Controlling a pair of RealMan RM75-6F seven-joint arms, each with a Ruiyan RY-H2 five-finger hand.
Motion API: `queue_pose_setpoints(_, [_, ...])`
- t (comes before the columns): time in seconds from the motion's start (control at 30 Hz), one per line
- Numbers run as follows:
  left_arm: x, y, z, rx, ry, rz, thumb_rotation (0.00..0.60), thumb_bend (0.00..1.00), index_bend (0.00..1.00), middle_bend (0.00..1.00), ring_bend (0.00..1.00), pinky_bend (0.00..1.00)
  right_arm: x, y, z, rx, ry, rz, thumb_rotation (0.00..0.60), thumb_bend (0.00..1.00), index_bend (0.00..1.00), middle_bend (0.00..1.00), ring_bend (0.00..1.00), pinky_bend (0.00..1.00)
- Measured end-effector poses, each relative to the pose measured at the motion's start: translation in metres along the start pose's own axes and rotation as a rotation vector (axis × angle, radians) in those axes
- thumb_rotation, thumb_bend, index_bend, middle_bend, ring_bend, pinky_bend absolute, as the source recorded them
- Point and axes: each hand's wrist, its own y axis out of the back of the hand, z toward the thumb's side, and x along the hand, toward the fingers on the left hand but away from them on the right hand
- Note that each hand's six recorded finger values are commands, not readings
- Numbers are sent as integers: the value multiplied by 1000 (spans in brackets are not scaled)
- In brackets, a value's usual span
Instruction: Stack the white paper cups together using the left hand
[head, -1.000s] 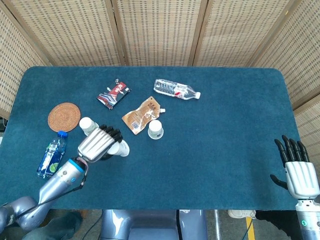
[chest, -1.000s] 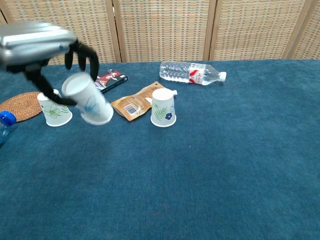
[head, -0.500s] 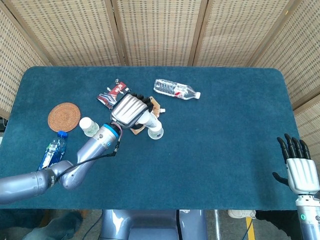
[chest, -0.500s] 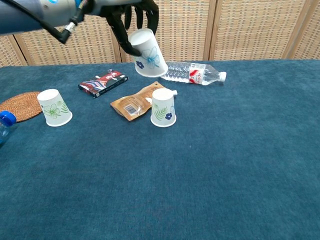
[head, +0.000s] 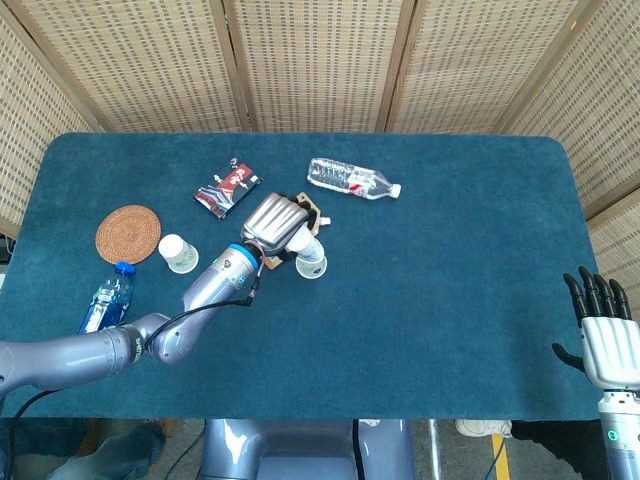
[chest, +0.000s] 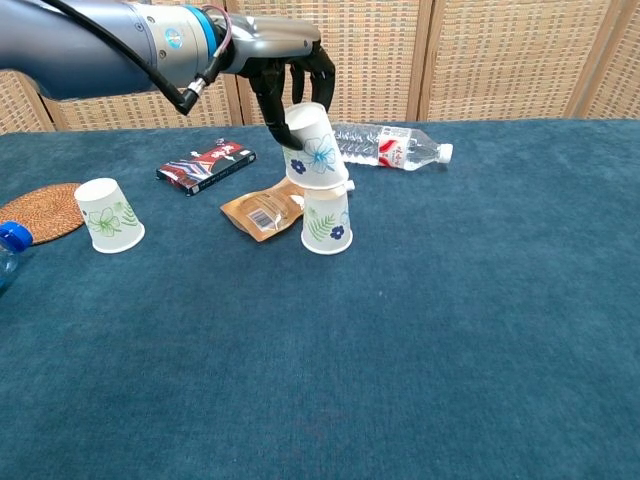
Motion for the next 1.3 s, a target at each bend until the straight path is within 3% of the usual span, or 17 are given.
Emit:
queue_pose_setpoints(0.23, [4, -8, 2, 16, 23, -26, 600, 215, 541, 375, 363, 373, 0, 2, 0, -2, 1, -6, 600, 0, 0, 0, 0, 0])
queue_pose_setpoints(0.47, [9, -10, 4, 19, 31, -10, 600, 197, 531, 368, 361, 366, 1, 2, 0, -4, -1, -6, 600, 0, 0, 0, 0, 0])
queue_pose_setpoints(0.53, [10, -11, 6, 16, 27, -7, 600, 175, 497, 334, 320, 335, 1, 2, 0, -4, -1, -7, 600, 0, 0, 0, 0, 0])
queue_pose_setpoints(0.63, [11, -15, 6, 11, 25, -26, 600, 83, 312, 182, 139, 207, 1, 3, 0, -4, -2, -9, 600, 0, 0, 0, 0, 0])
queue_pose_setpoints(0.67, [11, -17, 6, 6, 26, -39, 600, 44, 210, 105, 70, 149, 1, 3, 0, -4, -2, -9, 600, 0, 0, 0, 0, 0])
queue_pose_setpoints(0.77, [10, -20, 5, 1, 33, -73, 600, 0, 17, 0, 0, 51, 1, 3, -1, -5, -3, -8, 600, 0, 0, 0, 0, 0])
queue_pose_setpoints(0.9, [8, -18, 6, 9, 36, -95, 600, 0, 0, 0, 0, 37, 1, 3, -1, -5, -3, -6, 600, 0, 0, 0, 0, 0])
queue_pose_setpoints(1.03, [3, -8, -1, -4, 45, -72, 600, 0, 0, 0, 0, 42, 2, 2, 0, -6, 0, -4, 600, 0, 0, 0, 0, 0])
queue_pose_setpoints(1.13, [-6, 1, -18, -3, 72, -61, 600, 0, 0, 0, 0, 45, 2, 2, -1, -9, 0, -3, 600, 0, 0, 0, 0, 0])
queue_pose_setpoints(1.3, [-39, 0, -75, 41, 174, -89, 600, 0, 3, 0, 0, 81, 2, 2, 0, -15, 5, 0, 600, 0, 0, 0, 0, 0])
